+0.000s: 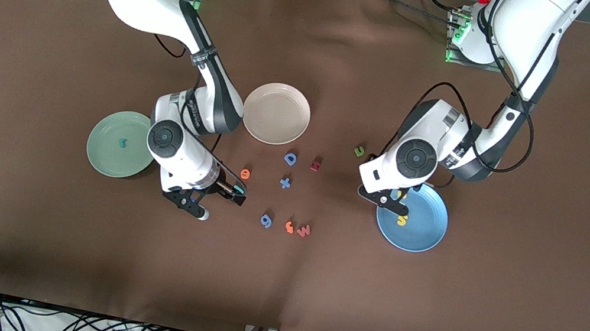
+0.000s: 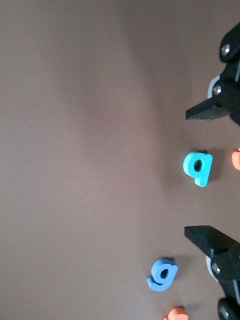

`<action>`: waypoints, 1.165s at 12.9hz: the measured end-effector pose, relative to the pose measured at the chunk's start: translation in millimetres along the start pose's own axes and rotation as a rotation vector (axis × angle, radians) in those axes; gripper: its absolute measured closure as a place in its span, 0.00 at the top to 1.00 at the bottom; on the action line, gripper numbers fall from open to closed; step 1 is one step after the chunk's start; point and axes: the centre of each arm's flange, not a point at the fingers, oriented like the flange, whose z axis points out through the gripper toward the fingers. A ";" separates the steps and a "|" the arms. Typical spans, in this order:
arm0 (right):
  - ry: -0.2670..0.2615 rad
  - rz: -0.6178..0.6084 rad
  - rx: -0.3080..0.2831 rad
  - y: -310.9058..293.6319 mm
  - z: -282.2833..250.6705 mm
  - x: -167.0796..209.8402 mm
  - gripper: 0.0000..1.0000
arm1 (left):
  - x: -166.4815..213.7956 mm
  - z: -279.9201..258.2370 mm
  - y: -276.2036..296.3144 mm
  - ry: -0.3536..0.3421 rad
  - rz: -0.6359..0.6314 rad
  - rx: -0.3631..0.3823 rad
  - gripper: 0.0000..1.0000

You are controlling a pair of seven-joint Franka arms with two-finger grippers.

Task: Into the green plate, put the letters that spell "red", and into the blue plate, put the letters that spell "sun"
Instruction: 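Grasp the green n and teal d with the left and right grippers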

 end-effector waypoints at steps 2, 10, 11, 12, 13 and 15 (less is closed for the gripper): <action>-0.005 -0.013 -0.005 -5.4 11.3 -10.2 0.93 | -9.1 10.9 24.0 -0.006 -0.050 -0.003 1.00; 0.000 -0.061 -0.029 1.0 18.1 -7.4 0.59 | -36.3 74.7 78.7 0.027 -0.319 -0.013 0.96; 0.000 -0.062 -0.030 1.0 18.4 -7.6 0.59 | -34.3 77.1 79.3 0.037 -0.342 -0.021 0.89; -0.001 -0.063 -0.031 1.2 18.7 -7.7 0.59 | -31.7 79.5 77.9 0.047 -0.359 -0.029 0.89; -0.001 -0.063 -0.031 1.4 19.1 -7.7 0.59 | -29.4 82.2 76.3 0.054 -0.378 -0.036 0.87; 0.002 -0.063 -0.030 1.5 19.2 -7.3 0.59 | -28.7 87.9 77.1 0.050 -0.425 -0.040 0.87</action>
